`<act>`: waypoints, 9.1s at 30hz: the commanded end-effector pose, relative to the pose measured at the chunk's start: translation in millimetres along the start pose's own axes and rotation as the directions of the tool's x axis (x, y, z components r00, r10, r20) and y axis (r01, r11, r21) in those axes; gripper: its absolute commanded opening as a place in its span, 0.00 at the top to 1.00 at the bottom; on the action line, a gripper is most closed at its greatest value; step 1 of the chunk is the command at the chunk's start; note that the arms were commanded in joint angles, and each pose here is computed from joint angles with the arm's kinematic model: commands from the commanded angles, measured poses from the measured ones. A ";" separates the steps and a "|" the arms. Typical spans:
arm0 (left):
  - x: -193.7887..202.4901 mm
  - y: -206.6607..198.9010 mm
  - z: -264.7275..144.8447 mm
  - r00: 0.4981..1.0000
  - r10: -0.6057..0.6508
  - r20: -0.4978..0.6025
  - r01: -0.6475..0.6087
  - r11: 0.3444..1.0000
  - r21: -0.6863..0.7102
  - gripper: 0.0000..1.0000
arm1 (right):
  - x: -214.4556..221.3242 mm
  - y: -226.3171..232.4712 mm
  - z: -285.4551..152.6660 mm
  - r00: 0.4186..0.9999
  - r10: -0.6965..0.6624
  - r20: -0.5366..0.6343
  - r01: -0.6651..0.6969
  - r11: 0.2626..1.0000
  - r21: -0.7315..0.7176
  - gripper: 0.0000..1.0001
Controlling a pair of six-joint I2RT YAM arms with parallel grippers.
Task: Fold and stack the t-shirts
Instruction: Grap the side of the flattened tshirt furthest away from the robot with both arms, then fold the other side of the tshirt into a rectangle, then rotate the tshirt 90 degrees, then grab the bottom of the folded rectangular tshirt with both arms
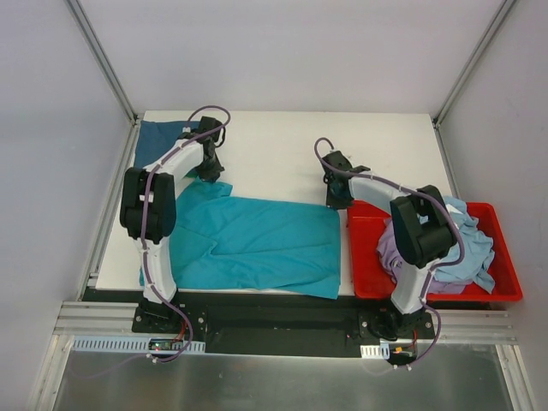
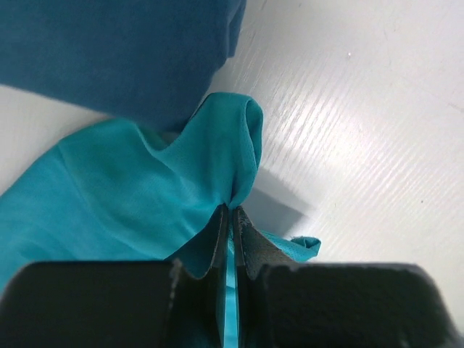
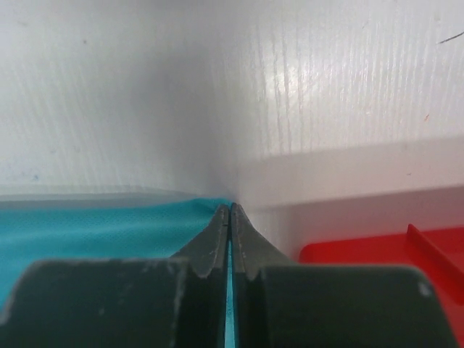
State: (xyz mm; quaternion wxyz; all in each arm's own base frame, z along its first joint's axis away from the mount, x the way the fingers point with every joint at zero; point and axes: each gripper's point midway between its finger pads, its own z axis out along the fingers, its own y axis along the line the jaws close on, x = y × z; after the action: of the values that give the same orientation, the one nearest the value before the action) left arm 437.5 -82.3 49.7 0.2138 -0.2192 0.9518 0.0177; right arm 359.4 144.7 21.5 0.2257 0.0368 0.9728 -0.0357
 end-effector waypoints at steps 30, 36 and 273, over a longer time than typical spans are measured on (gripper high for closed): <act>110.2 84.7 -108.0 0.975 -0.200 0.098 0.193 0.978 0.073 1.00 | 15.5 25.4 -88.2 0.947 -0.164 0.275 0.220 0.957 -0.188 0.99; 121.8 103.0 -122.5 0.967 -0.213 0.138 0.201 0.975 0.099 1.00 | 18.2 21.5 -96.5 0.937 -0.173 0.305 0.239 0.952 -0.192 0.99; 294.2 26.6 -94.4 0.887 0.340 -0.311 -0.148 0.849 0.507 1.00 | 204.7 111.2 -102.0 0.977 -0.196 -0.082 0.105 0.779 -0.619 0.76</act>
State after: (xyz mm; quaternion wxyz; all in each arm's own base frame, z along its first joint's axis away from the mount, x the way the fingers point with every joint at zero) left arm 155.7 -203.9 15.7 0.0452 -0.0440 0.9665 -0.2489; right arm 161.9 268.6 21.3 0.2034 -0.0971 0.9441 0.2404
